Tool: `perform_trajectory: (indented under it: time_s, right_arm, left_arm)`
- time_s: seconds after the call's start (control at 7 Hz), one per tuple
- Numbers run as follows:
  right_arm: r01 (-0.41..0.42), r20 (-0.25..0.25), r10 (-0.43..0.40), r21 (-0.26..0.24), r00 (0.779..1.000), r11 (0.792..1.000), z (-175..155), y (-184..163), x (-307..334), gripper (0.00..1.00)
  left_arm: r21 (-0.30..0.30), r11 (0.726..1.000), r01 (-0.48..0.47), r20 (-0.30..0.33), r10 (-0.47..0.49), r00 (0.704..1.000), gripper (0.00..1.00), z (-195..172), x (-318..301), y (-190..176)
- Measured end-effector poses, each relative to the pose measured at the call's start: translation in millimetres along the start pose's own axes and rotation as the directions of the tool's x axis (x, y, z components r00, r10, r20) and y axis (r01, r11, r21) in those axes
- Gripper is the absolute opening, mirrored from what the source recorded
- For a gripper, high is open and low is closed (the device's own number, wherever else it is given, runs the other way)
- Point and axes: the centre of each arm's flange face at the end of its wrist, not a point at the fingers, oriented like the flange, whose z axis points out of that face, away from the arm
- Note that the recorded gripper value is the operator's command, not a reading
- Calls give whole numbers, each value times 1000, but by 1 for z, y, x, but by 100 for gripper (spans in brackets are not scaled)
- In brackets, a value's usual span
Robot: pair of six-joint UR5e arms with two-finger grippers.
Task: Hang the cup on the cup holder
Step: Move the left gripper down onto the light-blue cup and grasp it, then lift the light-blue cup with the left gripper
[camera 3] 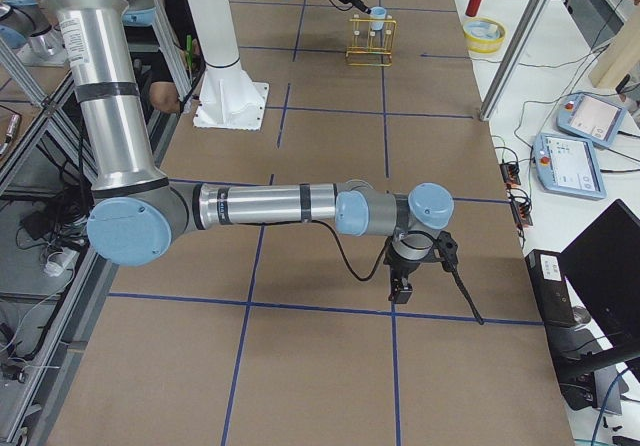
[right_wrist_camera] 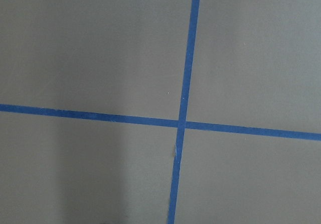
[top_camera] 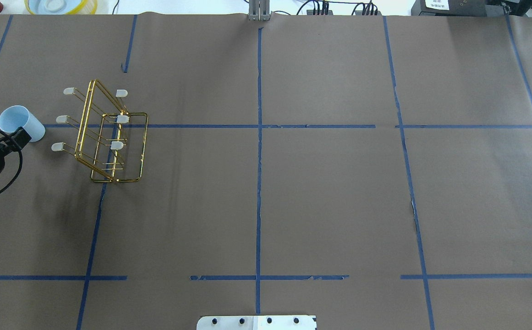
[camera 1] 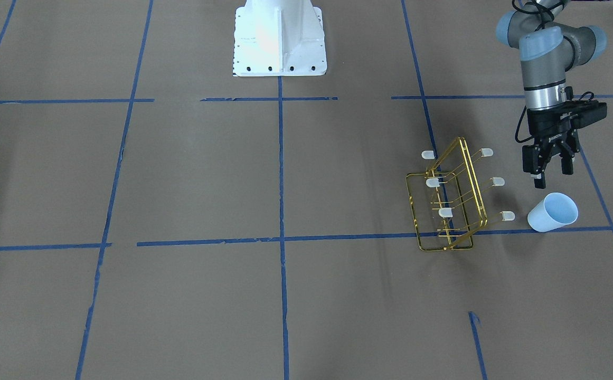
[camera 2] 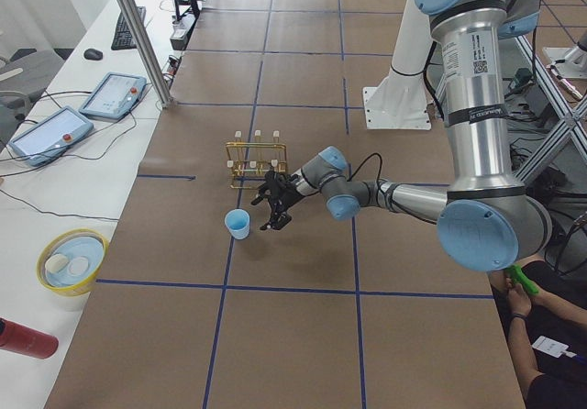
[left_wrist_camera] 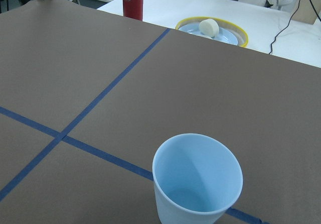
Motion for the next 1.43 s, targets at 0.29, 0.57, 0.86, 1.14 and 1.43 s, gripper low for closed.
perform_trajectory:
  time_s: [0.29, 0.57, 0.86, 1.14, 1.43]
  right_arm:
    - [-1, 0, 1, 0, 1000, 1000, 0, 0, 0, 100]
    - [0, 0, 0, 0, 1000, 1000, 0, 0, 0, 100]
    - [-1, 0, 1, -1, 1000, 1000, 0, 0, 0, 100]
    - [-1, 0, 1, -1, 1000, 1000, 0, 0, 0, 100]
    - [-1, 0, 1, 0, 1000, 1000, 0, 0, 0, 100]
  left_arm:
    - [75, 997, -28, 10, 27, 1000, 98, 16, 6, 18]
    - [128, 991, -45, 20, 43, 999, 98, 29, 10, 26]
    - [154, 986, -57, 28, 53, 998, 98, 40, 16, 35]
    - [162, 985, -67, 38, 61, 997, 98, 53, 21, 43]
    - [162, 984, -78, 55, 70, 996, 98, 64, 19, 51]
